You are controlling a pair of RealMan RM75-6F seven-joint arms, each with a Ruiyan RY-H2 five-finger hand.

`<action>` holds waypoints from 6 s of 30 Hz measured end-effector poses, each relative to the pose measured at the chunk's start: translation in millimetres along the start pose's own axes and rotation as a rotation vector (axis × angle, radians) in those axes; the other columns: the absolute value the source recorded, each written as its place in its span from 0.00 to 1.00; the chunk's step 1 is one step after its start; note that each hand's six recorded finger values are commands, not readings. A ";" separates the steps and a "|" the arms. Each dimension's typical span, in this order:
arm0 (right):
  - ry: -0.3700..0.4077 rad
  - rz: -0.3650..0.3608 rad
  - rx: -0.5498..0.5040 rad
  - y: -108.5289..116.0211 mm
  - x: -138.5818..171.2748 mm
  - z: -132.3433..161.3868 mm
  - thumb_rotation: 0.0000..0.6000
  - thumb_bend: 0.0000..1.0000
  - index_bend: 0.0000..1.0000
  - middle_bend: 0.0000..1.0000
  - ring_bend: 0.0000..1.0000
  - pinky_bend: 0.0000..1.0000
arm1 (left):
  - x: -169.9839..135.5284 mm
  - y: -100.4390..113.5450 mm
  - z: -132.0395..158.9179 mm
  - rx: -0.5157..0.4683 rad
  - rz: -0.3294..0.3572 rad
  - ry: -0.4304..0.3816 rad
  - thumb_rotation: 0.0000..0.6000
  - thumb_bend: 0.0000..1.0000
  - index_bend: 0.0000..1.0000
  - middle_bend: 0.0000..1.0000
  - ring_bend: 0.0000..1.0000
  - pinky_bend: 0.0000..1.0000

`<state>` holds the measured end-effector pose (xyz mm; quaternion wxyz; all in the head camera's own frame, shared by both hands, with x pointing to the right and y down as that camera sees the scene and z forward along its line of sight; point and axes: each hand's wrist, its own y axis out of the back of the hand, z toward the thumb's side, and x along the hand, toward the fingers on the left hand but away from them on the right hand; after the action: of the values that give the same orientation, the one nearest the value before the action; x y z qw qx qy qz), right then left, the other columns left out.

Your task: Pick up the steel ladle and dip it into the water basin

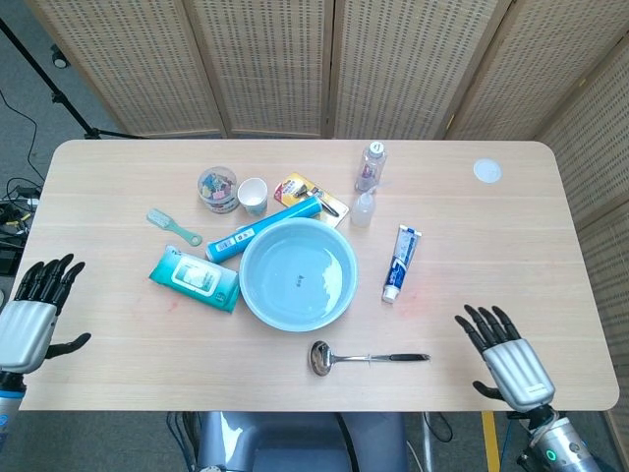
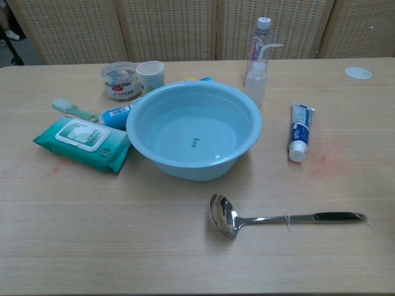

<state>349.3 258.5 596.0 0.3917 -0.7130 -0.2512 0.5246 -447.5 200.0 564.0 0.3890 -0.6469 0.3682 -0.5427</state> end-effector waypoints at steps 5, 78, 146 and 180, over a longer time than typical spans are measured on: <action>0.086 0.076 -0.004 -23.9 -26.8 32.9 1.00 0.00 0.09 0.55 0.45 0.66 | 1.8 -2.5 -0.4 -0.004 -0.016 -0.001 1.00 0.00 0.00 0.00 0.00 0.00; -0.073 0.267 0.039 -102.6 -106.3 87.5 1.00 0.48 0.62 0.80 0.73 0.98 | 4.2 2.3 -11.1 -0.043 -0.020 0.027 1.00 0.00 0.00 0.00 0.00 0.00; -0.321 -0.103 0.257 106.6 -227.1 152.2 1.00 1.00 0.81 0.83 0.75 0.98 | 3.9 6.7 -14.3 -0.081 -0.026 0.027 1.00 0.00 0.00 0.00 0.00 0.00; -0.271 -0.175 0.510 43.3 -263.5 170.1 1.00 1.00 0.81 0.83 0.76 0.98 | 7.7 3.4 -18.8 -0.089 -0.048 0.044 1.00 0.00 0.00 0.00 0.00 0.00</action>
<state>101.1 81.5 681.3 0.5646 -0.4906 -0.2219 0.6255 -465.2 189.6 566.2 0.3383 -0.6602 0.3849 -0.5492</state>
